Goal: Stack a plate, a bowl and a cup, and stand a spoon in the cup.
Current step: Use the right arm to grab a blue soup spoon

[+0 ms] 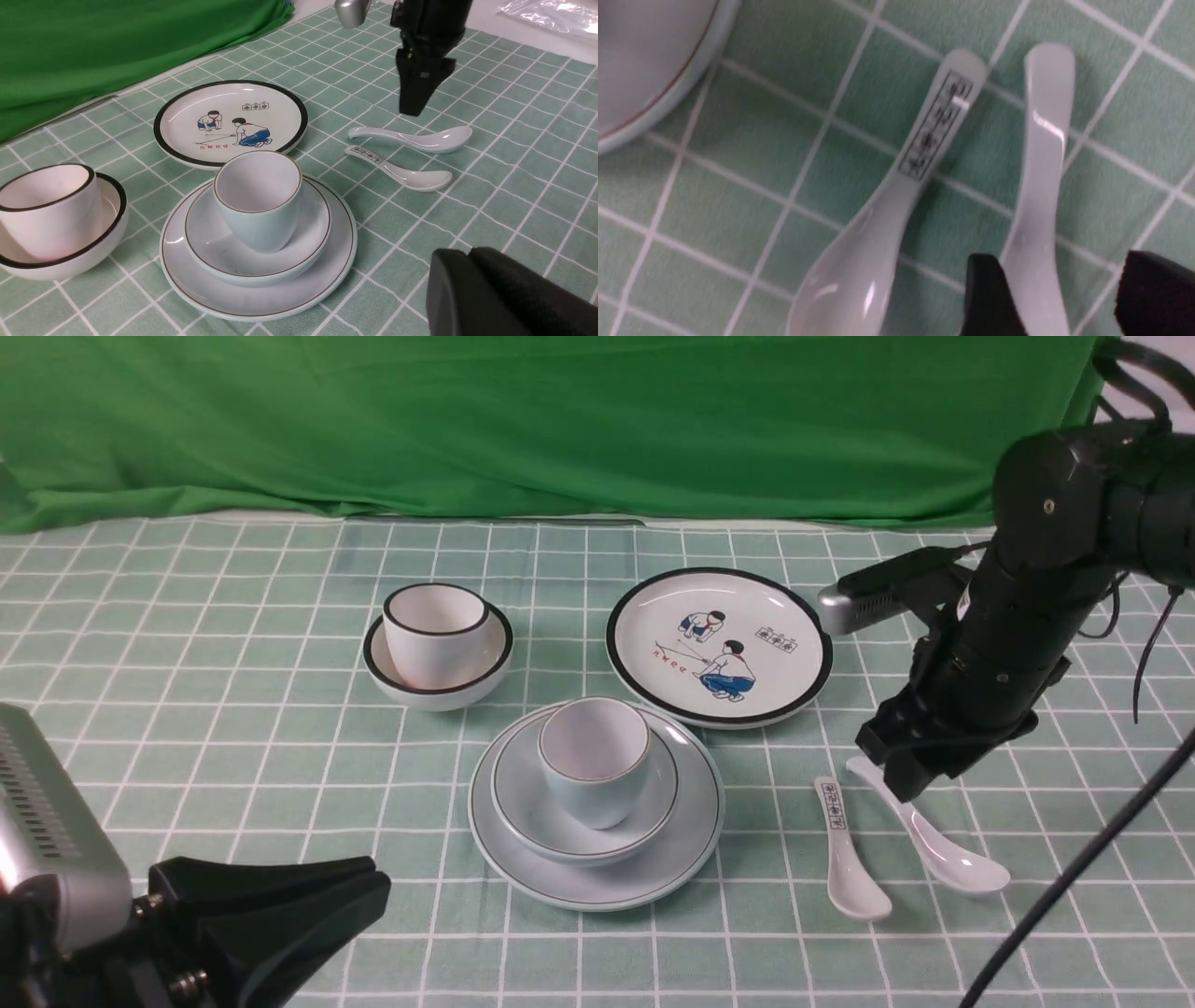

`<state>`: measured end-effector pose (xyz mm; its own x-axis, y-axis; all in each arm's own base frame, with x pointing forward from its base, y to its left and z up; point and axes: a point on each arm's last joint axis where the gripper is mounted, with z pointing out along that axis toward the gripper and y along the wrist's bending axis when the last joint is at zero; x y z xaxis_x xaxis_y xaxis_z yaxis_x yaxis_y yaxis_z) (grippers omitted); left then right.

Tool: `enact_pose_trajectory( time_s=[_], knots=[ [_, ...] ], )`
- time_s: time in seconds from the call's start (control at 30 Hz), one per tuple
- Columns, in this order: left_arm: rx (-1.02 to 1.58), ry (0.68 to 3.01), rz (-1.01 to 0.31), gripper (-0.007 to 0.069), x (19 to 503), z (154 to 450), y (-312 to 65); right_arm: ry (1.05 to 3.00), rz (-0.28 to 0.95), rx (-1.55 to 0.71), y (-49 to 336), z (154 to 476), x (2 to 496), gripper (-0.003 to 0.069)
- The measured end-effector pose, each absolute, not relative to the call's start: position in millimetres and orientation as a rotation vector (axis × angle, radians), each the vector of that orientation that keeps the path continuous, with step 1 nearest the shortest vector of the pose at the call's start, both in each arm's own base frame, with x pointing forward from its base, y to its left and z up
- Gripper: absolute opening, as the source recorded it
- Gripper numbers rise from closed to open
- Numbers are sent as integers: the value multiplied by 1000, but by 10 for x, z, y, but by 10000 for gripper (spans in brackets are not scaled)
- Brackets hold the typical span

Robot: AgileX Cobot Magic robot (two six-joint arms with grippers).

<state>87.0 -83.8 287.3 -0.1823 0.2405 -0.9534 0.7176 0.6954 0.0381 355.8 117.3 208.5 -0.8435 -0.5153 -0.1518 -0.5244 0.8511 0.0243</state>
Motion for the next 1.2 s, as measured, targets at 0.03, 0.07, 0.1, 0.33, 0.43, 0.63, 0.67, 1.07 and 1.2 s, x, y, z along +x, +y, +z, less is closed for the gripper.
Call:
enact_pose_trajectory(
  time_s=[0.03, 0.07, 0.1, 0.33, 0.43, 0.63, 0.67, 1.07, 1.2],
  knots=[
    [768, 1746, -512, 11, 870, 2873, -838, 2876, 116, -821, 1169, 2031, 3595, 429],
    [768, 1746, -512, 11, 870, 2873, -838, 2867, 117, -828, 1167, 2022, 3607, 431],
    [768, 1746, -512, 11, 870, 2873, -838, 2851, 126, -841, 1160, 1952, 3653, 433],
    [771, 1744, -510, 11, 870, 2873, -838, 2865, 137, -879, 1138, 1696, 3740, 427],
    [772, 1744, -510, 11, 870, 2873, -838, 2883, 137, -898, 1116, 1579, 3765, 426],
    [772, 1744, -510, 11, 870, 2873, -838, 2881, 125, -944, 1102, 1518, 3783, 360],
    [772, 1744, -510, 11, 870, 2873, -838, 2881, 118, -950, 1093, 1514, 3785, 321],
    [780, 1751, -509, 11, 866, 2865, -838, 2876, 194, -846, 1096, 2060, 3488, 165],
    [780, 1751, -509, 11, 866, 2865, -838, 2672, 236, -809, 1188, 2484, 3141, 165]
  ],
)
